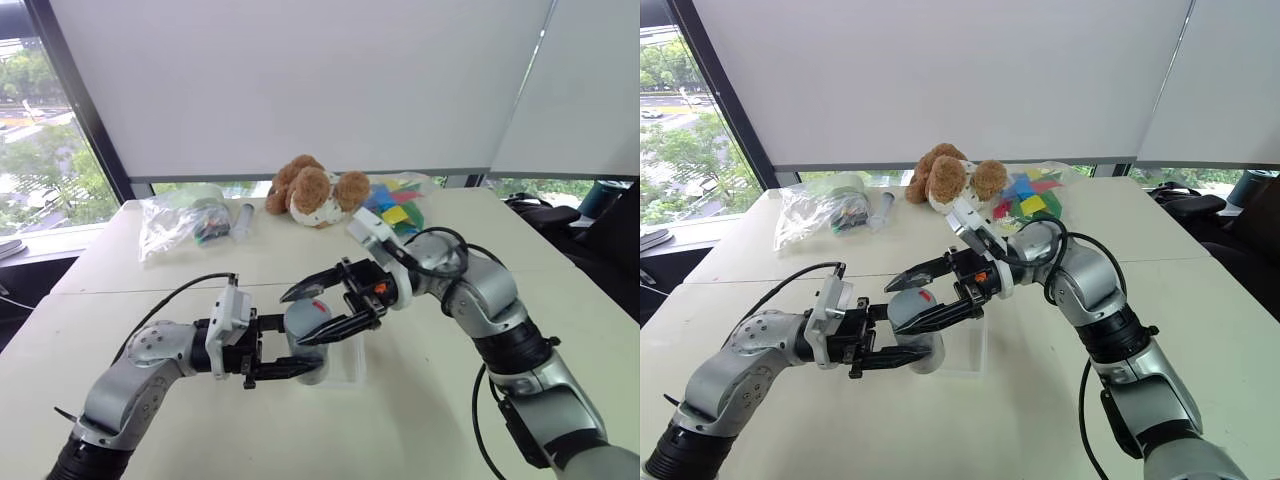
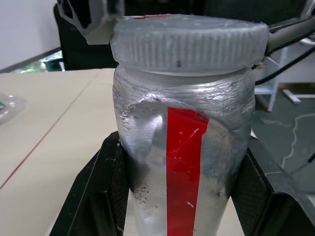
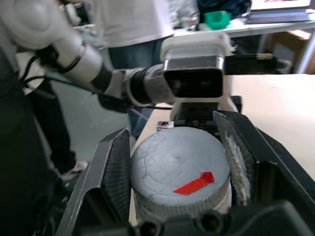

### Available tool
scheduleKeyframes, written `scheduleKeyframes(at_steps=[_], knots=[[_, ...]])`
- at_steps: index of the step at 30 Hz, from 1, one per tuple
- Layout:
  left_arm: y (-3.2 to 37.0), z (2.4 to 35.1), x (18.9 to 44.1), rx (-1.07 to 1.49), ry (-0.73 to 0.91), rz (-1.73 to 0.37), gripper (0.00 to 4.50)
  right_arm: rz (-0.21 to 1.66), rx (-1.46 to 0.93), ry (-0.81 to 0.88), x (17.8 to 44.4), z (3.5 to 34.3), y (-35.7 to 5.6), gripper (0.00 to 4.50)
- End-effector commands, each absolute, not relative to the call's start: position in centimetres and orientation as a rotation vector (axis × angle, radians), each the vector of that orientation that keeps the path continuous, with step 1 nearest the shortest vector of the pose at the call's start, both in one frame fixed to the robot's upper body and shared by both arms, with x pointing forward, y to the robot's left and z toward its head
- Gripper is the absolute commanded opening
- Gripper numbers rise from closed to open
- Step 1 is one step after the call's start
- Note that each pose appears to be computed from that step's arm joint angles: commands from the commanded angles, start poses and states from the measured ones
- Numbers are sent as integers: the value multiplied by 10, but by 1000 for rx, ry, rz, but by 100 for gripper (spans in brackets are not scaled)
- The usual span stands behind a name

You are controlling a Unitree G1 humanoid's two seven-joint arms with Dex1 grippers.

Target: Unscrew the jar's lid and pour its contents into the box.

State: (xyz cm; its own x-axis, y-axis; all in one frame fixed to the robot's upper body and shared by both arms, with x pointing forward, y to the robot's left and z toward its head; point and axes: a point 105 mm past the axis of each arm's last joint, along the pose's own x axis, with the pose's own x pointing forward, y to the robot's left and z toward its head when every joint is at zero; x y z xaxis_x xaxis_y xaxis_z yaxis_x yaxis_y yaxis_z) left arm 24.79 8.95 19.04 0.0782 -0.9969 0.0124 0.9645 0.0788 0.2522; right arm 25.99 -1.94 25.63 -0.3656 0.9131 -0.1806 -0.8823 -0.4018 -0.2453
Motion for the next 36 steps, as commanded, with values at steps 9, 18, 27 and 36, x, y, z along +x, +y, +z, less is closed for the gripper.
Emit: scheduleKeyframes(at_steps=[9,18,27,36], knots=[[101,193,256,168,-234,-1381,212,1714,-229,-260,271,293,-44,445],[96,191,273,166,-241,-1309,212,1563,-203,-190,271,273,-29,445],[89,194,275,163,-252,-1322,212,1503,-249,-160,282,264,-8,445],[88,194,273,160,-249,-1323,212,1493,-240,-149,289,261,-4,445]])
